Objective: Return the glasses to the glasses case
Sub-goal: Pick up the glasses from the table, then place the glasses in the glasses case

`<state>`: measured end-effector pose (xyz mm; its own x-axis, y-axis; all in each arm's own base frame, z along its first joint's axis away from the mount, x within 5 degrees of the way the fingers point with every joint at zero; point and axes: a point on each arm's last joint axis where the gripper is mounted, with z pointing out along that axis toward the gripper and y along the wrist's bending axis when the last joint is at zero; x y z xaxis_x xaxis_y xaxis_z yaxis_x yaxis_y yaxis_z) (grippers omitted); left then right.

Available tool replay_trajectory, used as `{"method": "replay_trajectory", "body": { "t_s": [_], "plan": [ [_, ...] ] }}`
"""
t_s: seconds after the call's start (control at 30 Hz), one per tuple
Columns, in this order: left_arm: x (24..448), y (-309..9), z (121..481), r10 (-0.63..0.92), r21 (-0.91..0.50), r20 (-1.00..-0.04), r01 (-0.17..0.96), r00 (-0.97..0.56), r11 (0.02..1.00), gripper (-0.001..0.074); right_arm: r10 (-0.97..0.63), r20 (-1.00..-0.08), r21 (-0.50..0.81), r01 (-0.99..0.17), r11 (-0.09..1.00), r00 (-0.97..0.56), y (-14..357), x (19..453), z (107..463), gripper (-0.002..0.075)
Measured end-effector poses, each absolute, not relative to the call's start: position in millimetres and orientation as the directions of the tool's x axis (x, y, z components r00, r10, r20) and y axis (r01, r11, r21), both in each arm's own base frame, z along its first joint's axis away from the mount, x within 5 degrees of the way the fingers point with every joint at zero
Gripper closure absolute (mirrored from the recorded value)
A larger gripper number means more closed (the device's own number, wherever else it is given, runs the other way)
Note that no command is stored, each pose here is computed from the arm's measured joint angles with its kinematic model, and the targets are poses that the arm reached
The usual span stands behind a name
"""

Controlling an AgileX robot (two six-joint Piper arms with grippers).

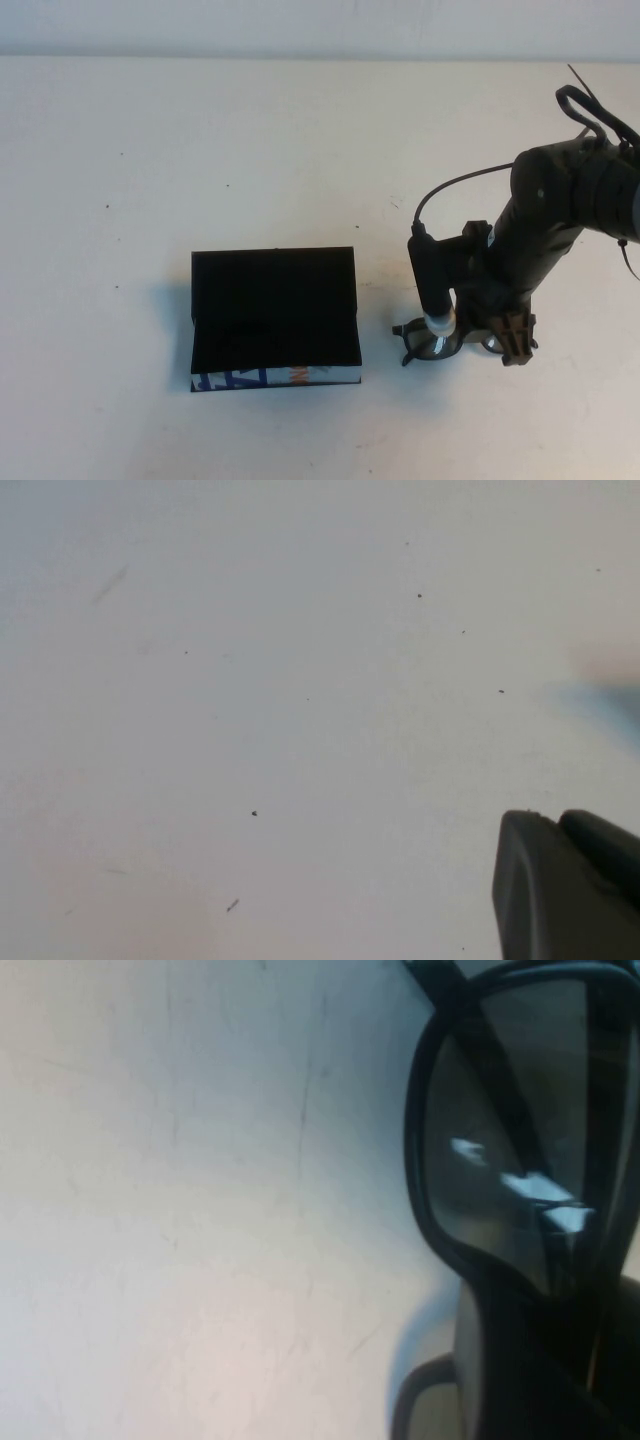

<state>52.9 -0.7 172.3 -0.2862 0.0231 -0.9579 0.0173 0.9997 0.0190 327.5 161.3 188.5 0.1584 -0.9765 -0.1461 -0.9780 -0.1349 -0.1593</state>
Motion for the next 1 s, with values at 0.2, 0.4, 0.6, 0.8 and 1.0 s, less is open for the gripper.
{"method": "replay_trajectory", "body": {
  "t_s": [0.2,0.4,0.6,0.8,1.0],
  "plan": [
    [52.9,-0.7,172.3,0.023,0.019,-0.958,0.017,-0.286,1.0,0.0736,-0.977,-0.141,-0.135,-0.981,-0.138,0.157,160.3,325.6,188.5,0.0655],
    [52.9,-0.7,172.3,0.023,0.019,-0.958,0.017,-0.286,1.0,0.0736,-0.978,-0.139,-0.119,-0.983,-0.143,0.159,159.5,323.5,193.5,0.0703],
    [52.9,-0.7,172.3,0.023,0.019,-0.958,0.017,-0.286,1.0,0.0736,-0.98,-0.127,-0.075,-0.986,-0.147,0.156,155.3,314.0,204.3,0.072],
    [52.9,-0.7,172.3,0.023,0.019,-0.958,0.017,-0.286,1.0,0.0736,-0.986,-0.148,-0.099,-0.993,-0.062,0.076,151.4,295.4,242.1,0.0721],
    [52.9,-0.7,172.3,0.023,0.019,-0.958,0.017,-0.286,1.0,0.0736,-0.979,-0.166,-0.109,-0.989,-0.101,0.118,178.7,276.2,263.9,0.0721]
  ]
}}
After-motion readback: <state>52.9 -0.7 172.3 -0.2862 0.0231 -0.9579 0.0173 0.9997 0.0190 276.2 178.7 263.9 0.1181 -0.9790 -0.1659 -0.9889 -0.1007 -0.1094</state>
